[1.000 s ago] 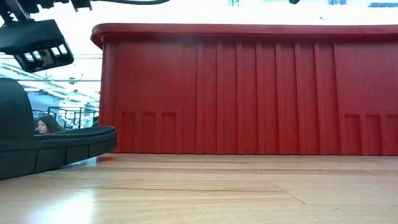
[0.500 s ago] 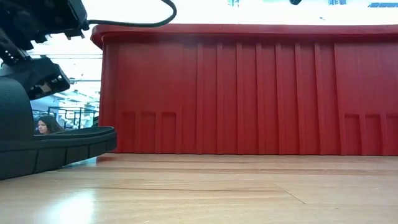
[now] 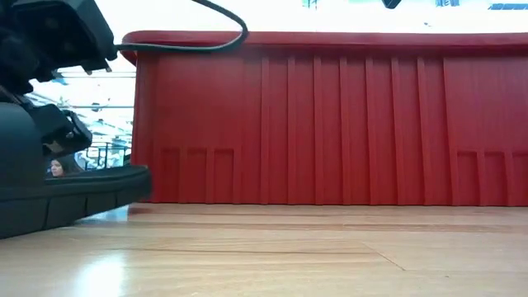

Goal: Pick and place slides into bin
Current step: Put the black slide on top of the other black slide into the red bin

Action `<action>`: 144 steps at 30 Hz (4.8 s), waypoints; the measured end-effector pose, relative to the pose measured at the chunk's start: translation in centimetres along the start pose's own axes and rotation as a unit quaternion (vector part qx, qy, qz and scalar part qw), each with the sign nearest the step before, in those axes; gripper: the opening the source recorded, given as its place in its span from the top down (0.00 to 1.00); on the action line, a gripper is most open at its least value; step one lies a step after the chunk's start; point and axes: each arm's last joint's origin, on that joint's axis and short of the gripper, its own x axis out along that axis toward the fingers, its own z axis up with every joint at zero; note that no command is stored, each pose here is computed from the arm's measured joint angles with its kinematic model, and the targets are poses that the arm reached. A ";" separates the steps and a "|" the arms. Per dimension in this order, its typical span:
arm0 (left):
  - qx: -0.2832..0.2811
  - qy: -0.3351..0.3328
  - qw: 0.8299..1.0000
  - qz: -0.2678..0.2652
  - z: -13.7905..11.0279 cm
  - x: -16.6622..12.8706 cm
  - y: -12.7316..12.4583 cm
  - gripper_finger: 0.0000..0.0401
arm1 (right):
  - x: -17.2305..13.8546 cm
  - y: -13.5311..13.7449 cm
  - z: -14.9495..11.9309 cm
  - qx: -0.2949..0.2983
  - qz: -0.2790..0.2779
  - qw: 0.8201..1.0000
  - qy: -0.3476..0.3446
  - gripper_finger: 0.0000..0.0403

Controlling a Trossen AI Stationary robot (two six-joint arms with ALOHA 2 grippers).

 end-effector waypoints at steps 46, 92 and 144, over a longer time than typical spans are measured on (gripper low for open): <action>0.247 -0.318 0.885 0.235 12.9 -30.3 -9.9 1.00 | 1.3 -1.1 -0.7 -0.081 -0.039 0.996 0.020 1.00; 0.184 -0.129 0.974 0.038 29.5 -25.0 15.1 1.00 | -0.6 -7.8 3.3 -0.185 -0.164 0.953 0.178 0.97; 0.208 -0.089 0.974 0.022 28.4 -24.7 15.1 1.00 | 6.5 -13.9 3.4 -0.289 -0.089 0.911 0.282 0.65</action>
